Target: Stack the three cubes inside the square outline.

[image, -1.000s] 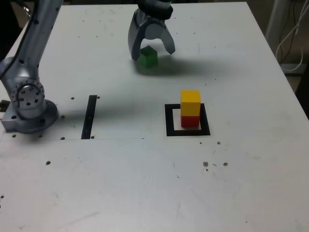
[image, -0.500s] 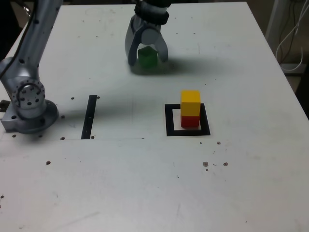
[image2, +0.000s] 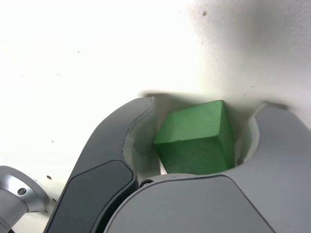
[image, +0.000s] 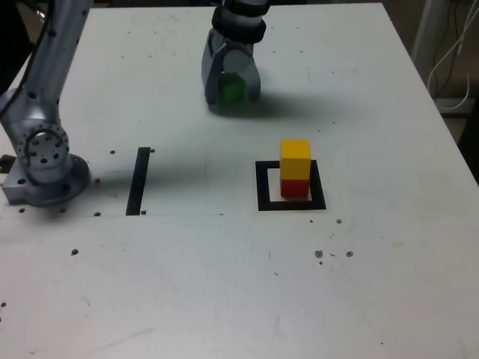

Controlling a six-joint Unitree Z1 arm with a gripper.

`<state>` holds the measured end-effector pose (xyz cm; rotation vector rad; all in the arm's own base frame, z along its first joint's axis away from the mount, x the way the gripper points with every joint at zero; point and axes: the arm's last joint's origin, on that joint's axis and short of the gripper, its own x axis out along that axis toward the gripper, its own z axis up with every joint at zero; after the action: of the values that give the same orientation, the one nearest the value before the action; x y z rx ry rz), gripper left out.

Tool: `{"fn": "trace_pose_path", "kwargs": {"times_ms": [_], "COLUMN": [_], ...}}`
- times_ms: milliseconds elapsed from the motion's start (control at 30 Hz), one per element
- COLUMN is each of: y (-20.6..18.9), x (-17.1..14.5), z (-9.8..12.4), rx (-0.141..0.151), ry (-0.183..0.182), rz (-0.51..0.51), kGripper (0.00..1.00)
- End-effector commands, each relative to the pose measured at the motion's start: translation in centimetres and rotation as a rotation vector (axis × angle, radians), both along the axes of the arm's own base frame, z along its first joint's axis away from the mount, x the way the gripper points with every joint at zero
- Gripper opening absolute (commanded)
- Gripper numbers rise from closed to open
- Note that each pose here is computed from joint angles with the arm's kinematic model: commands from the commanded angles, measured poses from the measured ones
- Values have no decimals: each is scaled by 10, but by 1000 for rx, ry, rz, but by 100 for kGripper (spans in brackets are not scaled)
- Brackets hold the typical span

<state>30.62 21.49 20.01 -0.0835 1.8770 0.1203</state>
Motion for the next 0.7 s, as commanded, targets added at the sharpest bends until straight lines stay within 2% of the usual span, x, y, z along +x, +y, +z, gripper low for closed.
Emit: {"fn": "trace_pose_path", "kwargs": {"times_ms": [0, 333, 667], "y": [1, 4, 0], "x": [2, 8, 7], "z": [3, -4, 7], "rx": [11, 17, 8], "ry": [-18, -39, -59], "rz": [-10, -42, -61], "kGripper": [32, 18, 16]}}
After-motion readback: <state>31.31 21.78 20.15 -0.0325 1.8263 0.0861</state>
